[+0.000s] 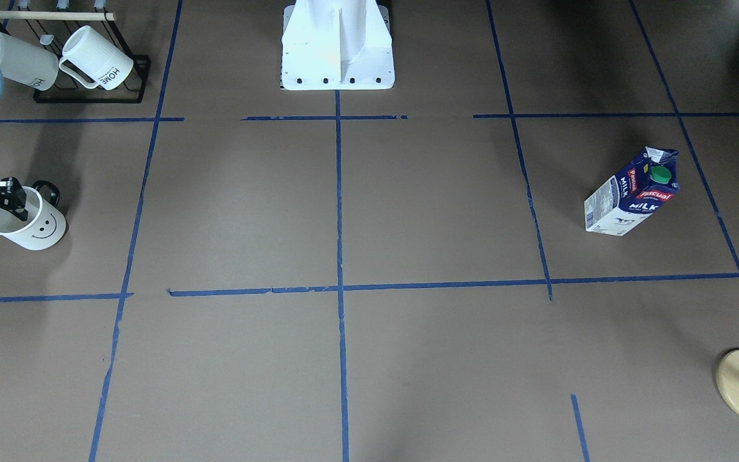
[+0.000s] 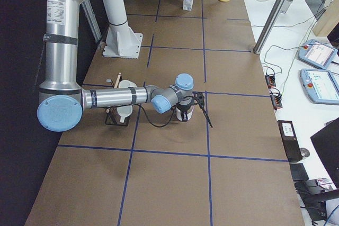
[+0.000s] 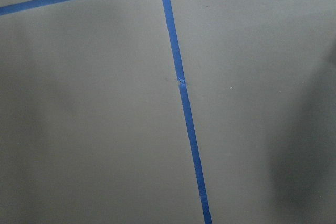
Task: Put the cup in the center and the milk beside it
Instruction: 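Carry the mug with the right gripper to the table center and set it down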
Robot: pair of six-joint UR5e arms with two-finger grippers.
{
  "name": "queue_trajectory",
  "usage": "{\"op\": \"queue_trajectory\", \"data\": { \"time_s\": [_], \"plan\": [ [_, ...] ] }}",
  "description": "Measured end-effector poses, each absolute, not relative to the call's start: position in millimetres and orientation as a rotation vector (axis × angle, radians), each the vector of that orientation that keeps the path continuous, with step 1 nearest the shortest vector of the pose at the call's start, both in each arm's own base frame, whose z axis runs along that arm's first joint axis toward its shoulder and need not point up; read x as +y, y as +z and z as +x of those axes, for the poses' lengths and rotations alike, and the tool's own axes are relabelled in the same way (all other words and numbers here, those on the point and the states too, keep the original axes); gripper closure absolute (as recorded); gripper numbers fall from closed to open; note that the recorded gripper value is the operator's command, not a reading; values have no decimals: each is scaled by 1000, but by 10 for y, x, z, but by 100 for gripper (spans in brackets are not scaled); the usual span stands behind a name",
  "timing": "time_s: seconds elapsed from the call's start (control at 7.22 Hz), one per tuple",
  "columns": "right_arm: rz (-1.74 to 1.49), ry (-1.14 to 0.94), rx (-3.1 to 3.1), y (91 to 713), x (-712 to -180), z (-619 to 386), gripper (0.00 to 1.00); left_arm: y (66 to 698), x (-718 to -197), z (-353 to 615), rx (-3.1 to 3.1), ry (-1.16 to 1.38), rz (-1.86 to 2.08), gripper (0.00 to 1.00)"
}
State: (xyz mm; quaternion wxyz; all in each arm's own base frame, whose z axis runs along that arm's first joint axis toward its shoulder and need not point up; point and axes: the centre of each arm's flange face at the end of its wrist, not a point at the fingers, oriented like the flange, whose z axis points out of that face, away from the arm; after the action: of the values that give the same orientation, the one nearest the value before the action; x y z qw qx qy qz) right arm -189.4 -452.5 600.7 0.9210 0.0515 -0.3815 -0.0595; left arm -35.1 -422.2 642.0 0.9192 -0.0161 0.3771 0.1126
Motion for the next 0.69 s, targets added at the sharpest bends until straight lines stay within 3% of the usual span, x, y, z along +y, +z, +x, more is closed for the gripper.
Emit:
{"op": "queue_trajectory", "data": {
  "time_s": [0.42,0.69],
  "plan": [
    [117,-115,-809,5770,-4576,-1937,100,6420,-4222,-351,775,231,-33,0],
    [99,-48,-841,5244,-4894,-2176,100,6420,-4222,-351,775,231,-33,0]
  ]
}}
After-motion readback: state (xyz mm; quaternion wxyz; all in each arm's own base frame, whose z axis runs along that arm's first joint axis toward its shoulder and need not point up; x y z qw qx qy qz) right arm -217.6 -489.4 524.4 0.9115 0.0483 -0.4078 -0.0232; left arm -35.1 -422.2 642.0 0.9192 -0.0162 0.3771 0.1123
